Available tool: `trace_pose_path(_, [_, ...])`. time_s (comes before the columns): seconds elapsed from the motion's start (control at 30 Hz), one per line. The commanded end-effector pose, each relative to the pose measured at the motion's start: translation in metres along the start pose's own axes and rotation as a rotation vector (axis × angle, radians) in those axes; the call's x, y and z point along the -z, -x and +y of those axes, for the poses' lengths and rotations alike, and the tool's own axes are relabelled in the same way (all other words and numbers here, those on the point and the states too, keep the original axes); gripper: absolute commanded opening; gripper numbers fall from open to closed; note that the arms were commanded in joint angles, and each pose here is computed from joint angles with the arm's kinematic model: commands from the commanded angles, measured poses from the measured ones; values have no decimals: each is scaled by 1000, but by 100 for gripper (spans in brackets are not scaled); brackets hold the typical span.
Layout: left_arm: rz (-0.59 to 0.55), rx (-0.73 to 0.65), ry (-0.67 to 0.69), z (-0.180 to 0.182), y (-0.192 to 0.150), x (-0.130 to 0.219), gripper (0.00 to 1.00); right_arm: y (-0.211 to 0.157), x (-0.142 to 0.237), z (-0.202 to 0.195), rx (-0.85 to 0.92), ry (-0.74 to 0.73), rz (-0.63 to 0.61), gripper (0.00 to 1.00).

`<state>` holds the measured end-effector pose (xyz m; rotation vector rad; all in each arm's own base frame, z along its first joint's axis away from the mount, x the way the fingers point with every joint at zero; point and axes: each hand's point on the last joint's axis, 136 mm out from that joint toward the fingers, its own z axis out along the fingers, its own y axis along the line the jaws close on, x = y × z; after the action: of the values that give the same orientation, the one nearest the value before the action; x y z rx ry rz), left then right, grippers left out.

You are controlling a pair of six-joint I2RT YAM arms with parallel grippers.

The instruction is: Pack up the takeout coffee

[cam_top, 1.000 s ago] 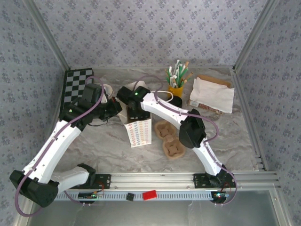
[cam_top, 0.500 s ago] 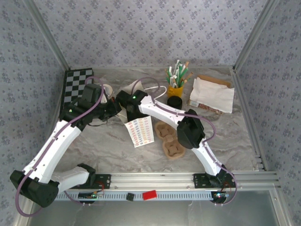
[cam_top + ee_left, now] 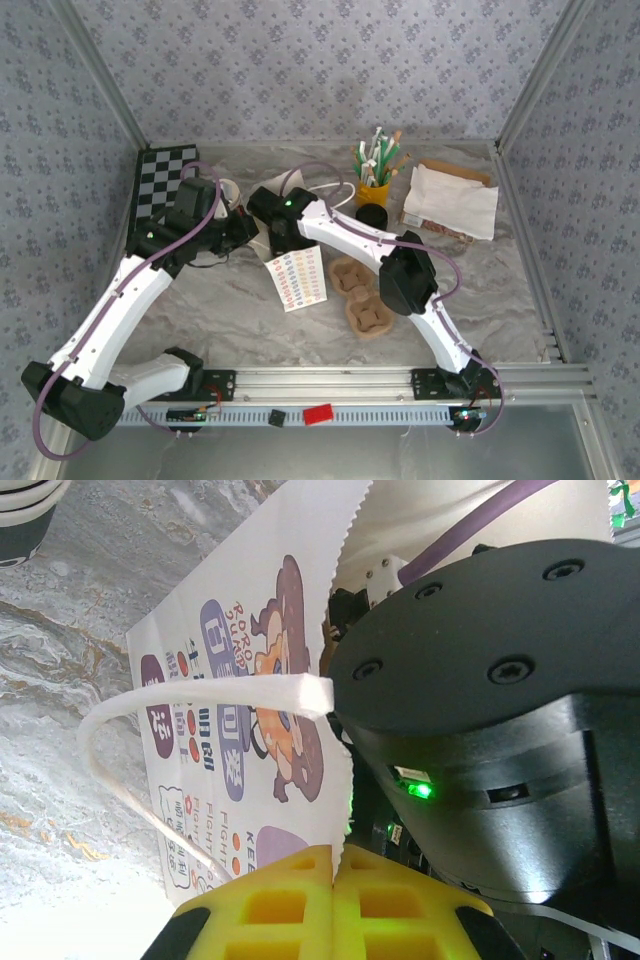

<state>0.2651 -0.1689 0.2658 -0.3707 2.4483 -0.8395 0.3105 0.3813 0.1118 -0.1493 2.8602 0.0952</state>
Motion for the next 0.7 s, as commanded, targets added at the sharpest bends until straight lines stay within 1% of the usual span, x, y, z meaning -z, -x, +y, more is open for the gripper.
trace_pose_path(0.0, [-17,-14,-15,-2,4,0,0,-7,-21,-4,43,-51,15,11])
trace_pose_path(0.17, [-23,-19,0,1,5,0,0,-25,-16,5,64,-40,35,11])
trace_pose_path(0.3, [-21,-21,8,3,6,0,0,-30,3,18,84,12,41,10])
trace_pose_path(0.43, [-18,-24,7,3,5,2,0,-11,33,19,69,55,-23,11])
trace_pose_path(0.53, [-12,-26,-10,-1,4,3,0,4,39,11,49,60,-60,11])
trace_pose_path(0.67, [-4,-26,-11,-2,4,3,0,24,42,9,69,63,-118,11])
